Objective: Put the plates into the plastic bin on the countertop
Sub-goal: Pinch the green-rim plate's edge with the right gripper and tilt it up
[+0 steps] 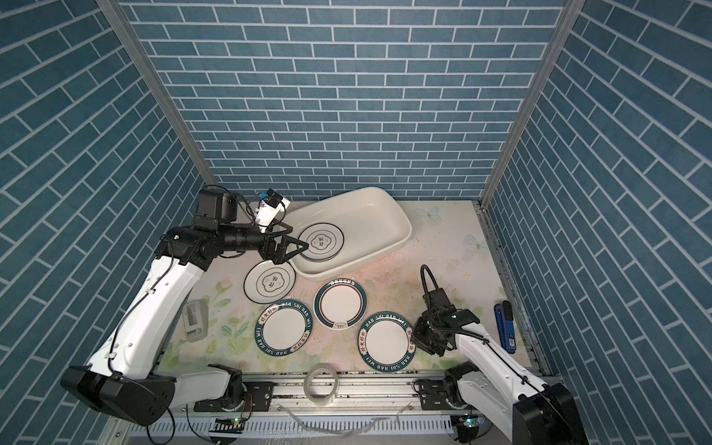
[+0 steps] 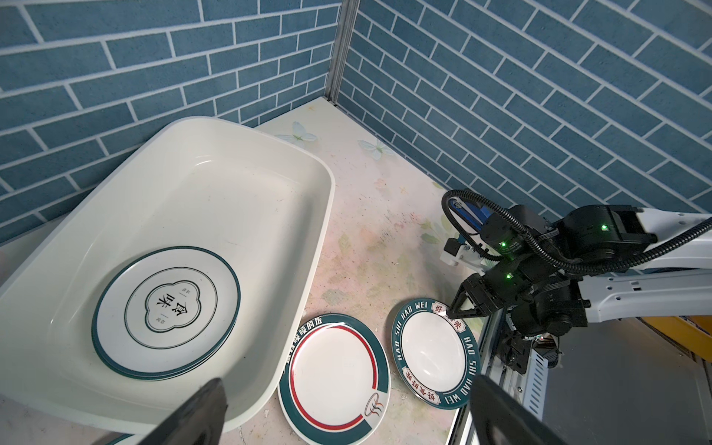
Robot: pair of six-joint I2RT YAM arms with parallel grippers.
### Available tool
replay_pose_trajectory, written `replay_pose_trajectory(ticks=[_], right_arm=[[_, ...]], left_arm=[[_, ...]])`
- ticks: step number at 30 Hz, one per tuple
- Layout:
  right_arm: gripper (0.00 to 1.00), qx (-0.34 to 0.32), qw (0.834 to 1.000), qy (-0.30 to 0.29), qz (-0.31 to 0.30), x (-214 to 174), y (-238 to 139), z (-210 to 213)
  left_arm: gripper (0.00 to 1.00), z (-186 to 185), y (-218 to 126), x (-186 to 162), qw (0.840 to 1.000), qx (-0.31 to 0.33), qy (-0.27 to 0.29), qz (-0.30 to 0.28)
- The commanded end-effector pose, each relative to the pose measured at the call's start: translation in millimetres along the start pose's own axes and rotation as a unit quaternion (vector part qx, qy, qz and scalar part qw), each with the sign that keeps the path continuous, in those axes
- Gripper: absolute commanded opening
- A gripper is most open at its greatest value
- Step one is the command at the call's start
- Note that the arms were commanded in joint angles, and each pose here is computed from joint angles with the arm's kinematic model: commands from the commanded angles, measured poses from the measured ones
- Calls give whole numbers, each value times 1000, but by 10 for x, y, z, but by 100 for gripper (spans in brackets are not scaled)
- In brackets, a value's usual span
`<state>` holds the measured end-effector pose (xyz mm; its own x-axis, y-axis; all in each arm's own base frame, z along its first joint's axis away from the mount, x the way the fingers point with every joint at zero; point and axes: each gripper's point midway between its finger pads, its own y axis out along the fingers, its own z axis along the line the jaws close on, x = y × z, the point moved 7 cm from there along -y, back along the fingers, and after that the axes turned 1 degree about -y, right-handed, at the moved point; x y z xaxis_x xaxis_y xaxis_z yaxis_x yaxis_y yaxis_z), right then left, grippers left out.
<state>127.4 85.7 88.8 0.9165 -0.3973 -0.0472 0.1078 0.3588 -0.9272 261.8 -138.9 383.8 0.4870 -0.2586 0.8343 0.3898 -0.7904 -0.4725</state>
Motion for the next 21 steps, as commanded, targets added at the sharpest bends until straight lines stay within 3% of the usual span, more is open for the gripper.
replay_pose_trajectory(ticks=[1, 9, 21], right_arm=[[27, -11, 1000, -6, -19, 60, -25, 7], [29, 15, 1000, -22, -10, 96, 0, 111], [25, -39, 999, -19, -28, 145, -15, 16]], left_arm=[[100, -44, 13, 11, 1000, -14, 5, -5], [100, -50, 18, 6, 1000, -15, 6, -4], [99, -55, 15, 21, 1000, -17, 3, -8]])
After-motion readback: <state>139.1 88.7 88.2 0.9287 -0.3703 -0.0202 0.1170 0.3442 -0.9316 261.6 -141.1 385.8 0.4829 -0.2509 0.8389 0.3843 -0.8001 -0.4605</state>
